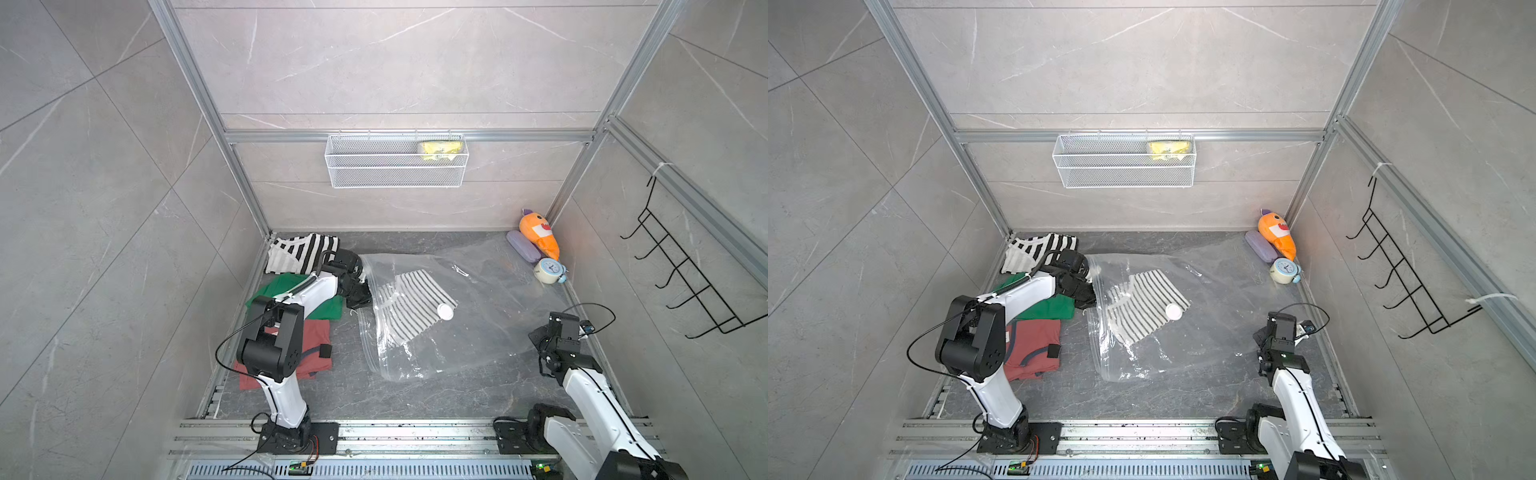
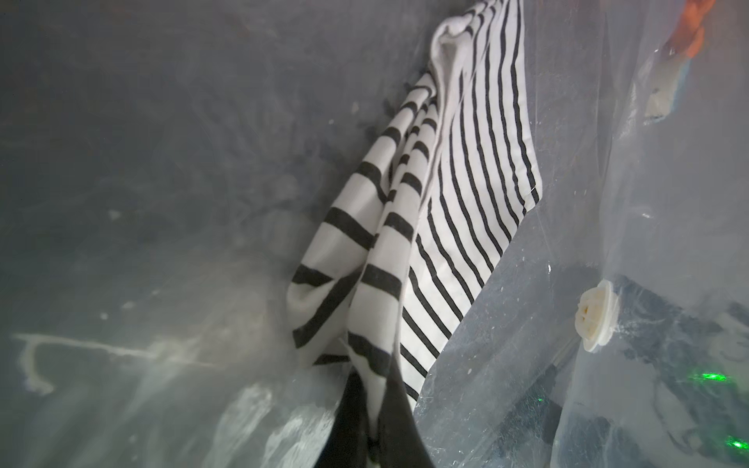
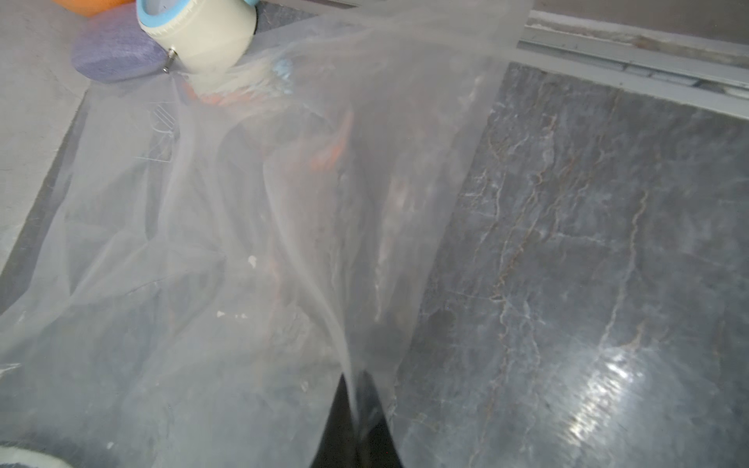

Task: Take the tank top out of the vacuum bag
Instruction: Take out the tank top from the vacuum bag.

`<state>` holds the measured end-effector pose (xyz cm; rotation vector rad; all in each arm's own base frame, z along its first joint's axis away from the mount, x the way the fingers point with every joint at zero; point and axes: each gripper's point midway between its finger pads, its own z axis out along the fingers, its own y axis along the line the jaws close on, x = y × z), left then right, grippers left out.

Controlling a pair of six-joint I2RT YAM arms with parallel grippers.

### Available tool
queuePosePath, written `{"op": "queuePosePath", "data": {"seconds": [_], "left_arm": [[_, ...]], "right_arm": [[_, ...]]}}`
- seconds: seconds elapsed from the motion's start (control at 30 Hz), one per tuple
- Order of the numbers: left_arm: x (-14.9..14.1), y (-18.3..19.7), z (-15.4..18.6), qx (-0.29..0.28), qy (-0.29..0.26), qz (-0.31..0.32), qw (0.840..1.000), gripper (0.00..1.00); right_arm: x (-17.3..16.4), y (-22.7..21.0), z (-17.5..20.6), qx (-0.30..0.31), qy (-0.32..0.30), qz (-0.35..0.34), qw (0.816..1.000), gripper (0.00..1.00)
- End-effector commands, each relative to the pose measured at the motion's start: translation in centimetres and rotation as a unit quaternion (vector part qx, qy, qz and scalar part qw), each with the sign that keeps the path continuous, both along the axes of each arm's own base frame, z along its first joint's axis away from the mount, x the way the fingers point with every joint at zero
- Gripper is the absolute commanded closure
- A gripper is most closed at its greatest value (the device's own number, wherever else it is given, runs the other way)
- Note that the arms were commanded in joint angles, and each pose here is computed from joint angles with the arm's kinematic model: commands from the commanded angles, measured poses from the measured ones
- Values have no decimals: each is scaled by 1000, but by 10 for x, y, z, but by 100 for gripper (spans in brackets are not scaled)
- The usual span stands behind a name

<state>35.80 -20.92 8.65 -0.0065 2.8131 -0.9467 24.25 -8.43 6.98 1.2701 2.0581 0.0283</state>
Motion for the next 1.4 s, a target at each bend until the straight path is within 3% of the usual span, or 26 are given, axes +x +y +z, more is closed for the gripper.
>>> {"op": "queuePosePath", "data": {"seconds": [0.0, 0.03, 0.07, 0.13, 0.2, 0.33, 0.47, 0.53, 0.63, 0.7, 0.77, 0.87, 0.97, 1.1, 1.37], "left_arm": [[3, 9, 9, 11, -27, -2, 1000, 100], [3, 11, 9, 18, -27, -1, 999, 100], [4, 14, 9, 24, -29, 1, 999, 100], [5, 20, 11, 41, -31, 4, 999, 100], [6, 25, 13, 55, -31, 7, 998, 100], [8, 30, 17, 79, -27, -2, 997, 100], [8, 30, 19, 85, -16, -11, 996, 100], [9, 30, 20, 86, -17, -11, 996, 100], [11, 24, 19, 82, -14, -18, 996, 100], [12, 18, 17, 86, -14, -26, 996, 100], [12, 14, 16, 95, -14, -31, 995, 100], [11, 21, 19, 124, -15, -20, 992, 100], [9, 36, 22, 161, -9, -5, 987, 100], [5, 32, 34, 145, -17, -8, 989, 100], [9, 49, 23, 165, -17, 18, 986, 100]], "right_arm": [[-5, -6, 2, -10, 15, -19, 1000, 100], [-4, -5, 3, -9, 12, -17, 1000, 100], [-3, -4, 5, -9, 9, -12, 1000, 92], [-2, -3, 15, -16, 3, -6, 1000, 67], [-4, -4, 26, -28, -4, -8, 1000, 50], [-15, -10, 64, -70, -40, -21, 997, 37], [-16, -9, 113, -115, -85, 1, 990, 35], [8, 14, 139, -127, -139, 89, 978, 37], [58, 90, 172, -88, -215, 290, 928, 40], [84, 141, 171, -59, -189, 385, 902, 41], [102, 188, 157, -76, -133, 460, 874, 42], [125, 237, 129, -93, -53, 516, 850, 42], [147, 253, 107, -80, -20, 517, 852, 42], [169, 251, 81, -90, 17, 493, 865, 42], [177, 245, 22, -60, 51, 475, 877, 43]]}}
